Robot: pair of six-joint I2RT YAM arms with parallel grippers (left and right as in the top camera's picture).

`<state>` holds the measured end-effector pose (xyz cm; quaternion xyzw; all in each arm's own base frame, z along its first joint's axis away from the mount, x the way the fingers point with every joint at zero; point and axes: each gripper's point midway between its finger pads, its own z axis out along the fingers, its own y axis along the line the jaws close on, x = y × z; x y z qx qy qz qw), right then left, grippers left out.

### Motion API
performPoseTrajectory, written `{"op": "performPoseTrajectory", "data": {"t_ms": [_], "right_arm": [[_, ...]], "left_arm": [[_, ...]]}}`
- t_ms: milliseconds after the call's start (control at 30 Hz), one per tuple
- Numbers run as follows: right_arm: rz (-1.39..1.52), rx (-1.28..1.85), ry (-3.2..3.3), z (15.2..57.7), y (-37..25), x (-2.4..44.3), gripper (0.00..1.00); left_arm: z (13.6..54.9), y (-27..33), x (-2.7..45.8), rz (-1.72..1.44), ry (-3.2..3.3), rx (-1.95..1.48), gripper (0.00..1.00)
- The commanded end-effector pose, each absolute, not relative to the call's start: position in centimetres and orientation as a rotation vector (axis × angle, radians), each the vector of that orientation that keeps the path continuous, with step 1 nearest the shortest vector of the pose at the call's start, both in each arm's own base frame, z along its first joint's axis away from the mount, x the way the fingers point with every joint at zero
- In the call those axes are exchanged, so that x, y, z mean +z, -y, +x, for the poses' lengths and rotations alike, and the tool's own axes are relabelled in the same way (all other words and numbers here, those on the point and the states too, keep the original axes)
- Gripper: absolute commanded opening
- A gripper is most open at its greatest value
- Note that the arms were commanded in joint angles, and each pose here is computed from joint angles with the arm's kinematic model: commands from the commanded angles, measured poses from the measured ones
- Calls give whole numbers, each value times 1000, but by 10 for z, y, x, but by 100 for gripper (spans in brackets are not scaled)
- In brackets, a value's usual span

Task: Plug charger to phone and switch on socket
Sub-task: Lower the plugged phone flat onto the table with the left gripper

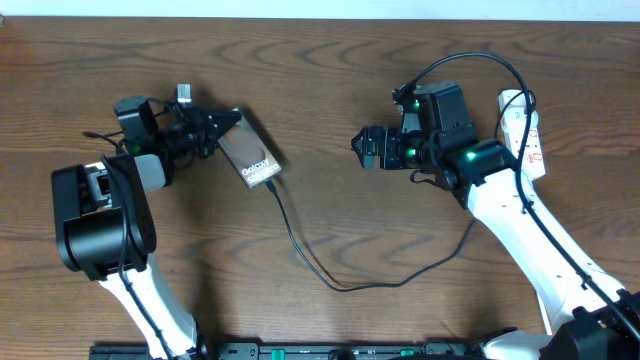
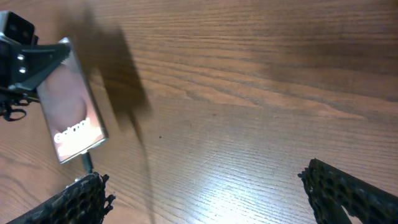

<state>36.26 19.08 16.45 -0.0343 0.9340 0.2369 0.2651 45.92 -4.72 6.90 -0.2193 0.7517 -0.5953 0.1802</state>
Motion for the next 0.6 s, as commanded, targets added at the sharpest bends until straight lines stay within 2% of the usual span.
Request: {"op": "performPoseTrajectory", "data": {"t_ms": [0,567], "right_arm": [[-114,628,-2506,363,-190,169,99],[-114,628,-2506,363,-190,169,99]], "left_arm": [[466,37,56,-661,-2145,-1565,7],[451,21,6,-980,-2292,-1358,7]]}}
